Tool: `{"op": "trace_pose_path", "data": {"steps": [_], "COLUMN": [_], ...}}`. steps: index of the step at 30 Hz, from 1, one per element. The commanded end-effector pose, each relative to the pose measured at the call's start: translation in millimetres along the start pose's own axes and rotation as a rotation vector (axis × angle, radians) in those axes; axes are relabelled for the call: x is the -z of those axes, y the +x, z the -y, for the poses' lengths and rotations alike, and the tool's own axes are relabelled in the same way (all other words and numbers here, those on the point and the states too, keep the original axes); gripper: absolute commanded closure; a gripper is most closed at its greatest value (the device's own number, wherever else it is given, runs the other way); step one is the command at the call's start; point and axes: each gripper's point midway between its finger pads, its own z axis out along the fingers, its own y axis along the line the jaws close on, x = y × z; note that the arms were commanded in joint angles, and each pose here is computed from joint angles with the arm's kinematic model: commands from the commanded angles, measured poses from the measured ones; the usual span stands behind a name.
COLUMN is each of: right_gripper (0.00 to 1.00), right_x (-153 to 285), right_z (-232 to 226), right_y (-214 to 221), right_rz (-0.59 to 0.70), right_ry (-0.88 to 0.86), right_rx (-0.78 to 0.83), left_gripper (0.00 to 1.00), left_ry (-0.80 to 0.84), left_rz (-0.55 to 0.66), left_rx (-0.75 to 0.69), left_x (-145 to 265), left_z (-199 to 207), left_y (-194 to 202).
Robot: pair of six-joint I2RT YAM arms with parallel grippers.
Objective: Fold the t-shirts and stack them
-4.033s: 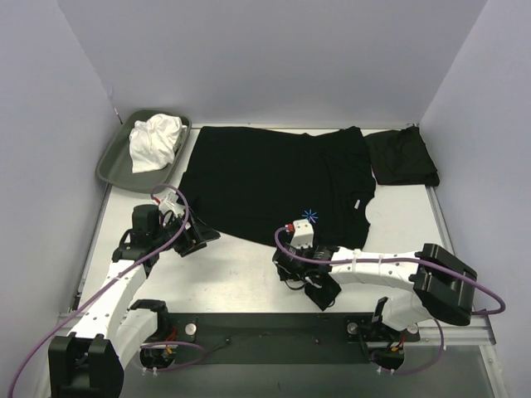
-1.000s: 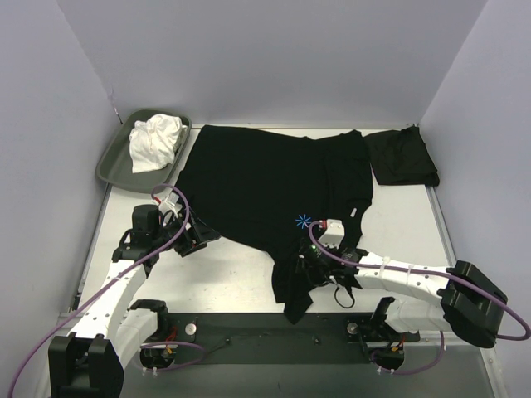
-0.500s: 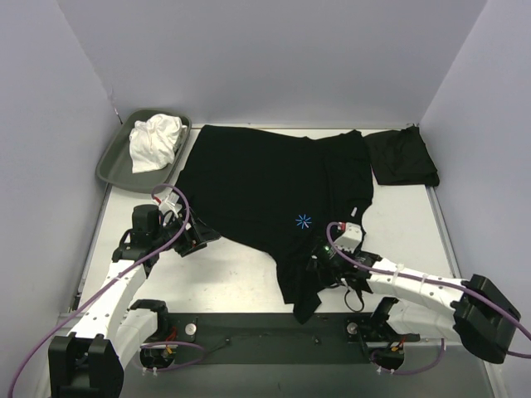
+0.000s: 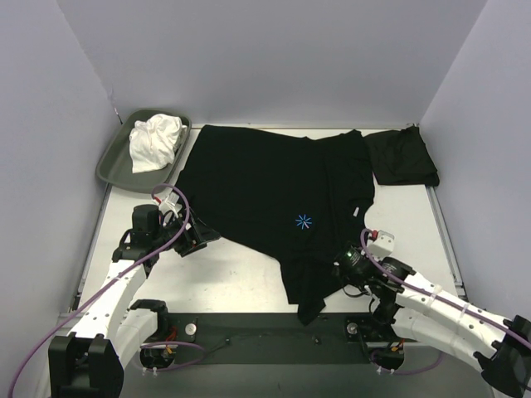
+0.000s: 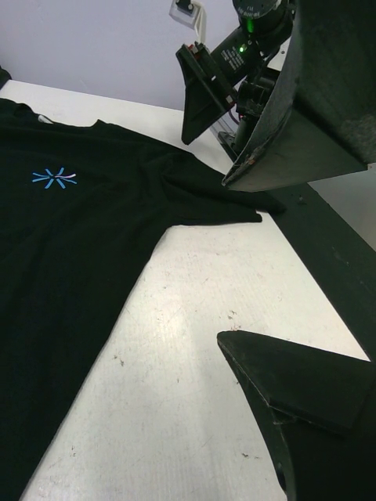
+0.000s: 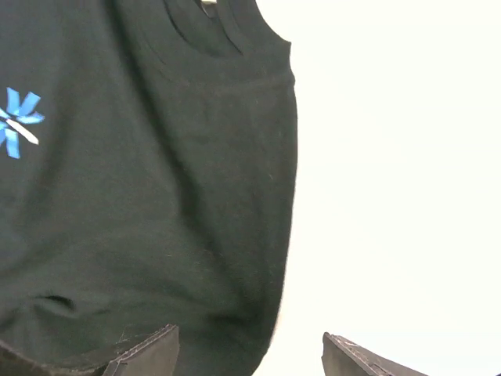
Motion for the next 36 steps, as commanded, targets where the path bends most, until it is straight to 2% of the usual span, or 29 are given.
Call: {"op": "trace_pose_path", "data": {"steps": [1,5,11,18,28,36], "right_gripper": [0.28,0.28,0.3,0.34,0.44,0.51], "right_x": [26,60,69,82,87,80], "right_z": [-13,-58,-89,-107,-100,-102], "right_y": [-23,-23,36,88,134,128], "right_rz": [0.048,0.045,-0.084,-0.14,-0.175,-0.123], "right_ry": [-0.049,-0.207,-0.222,-0.234,-0.199,-0.163], "right_rx": [0.065,0.21,0.54,0.758,0.855,0.844], "left_gripper": [0.19,0.19,0.19,0.19,0.19,0.19], "left_ry": [0.029,0.027,0.026,0.027,0.039,0.044], "left_rz": [0.024,0.02,0.021,0.02,0.027,0.023], "left_rx": [-0.036,-0.033,-0.033,-0.028,-0.037,-0.037], "left_x": [1,0,1,0,2,2], "left_z": [6,5,6,5,8,9], "left_y": [-7,-7,-7,-7,-7,-6]}}
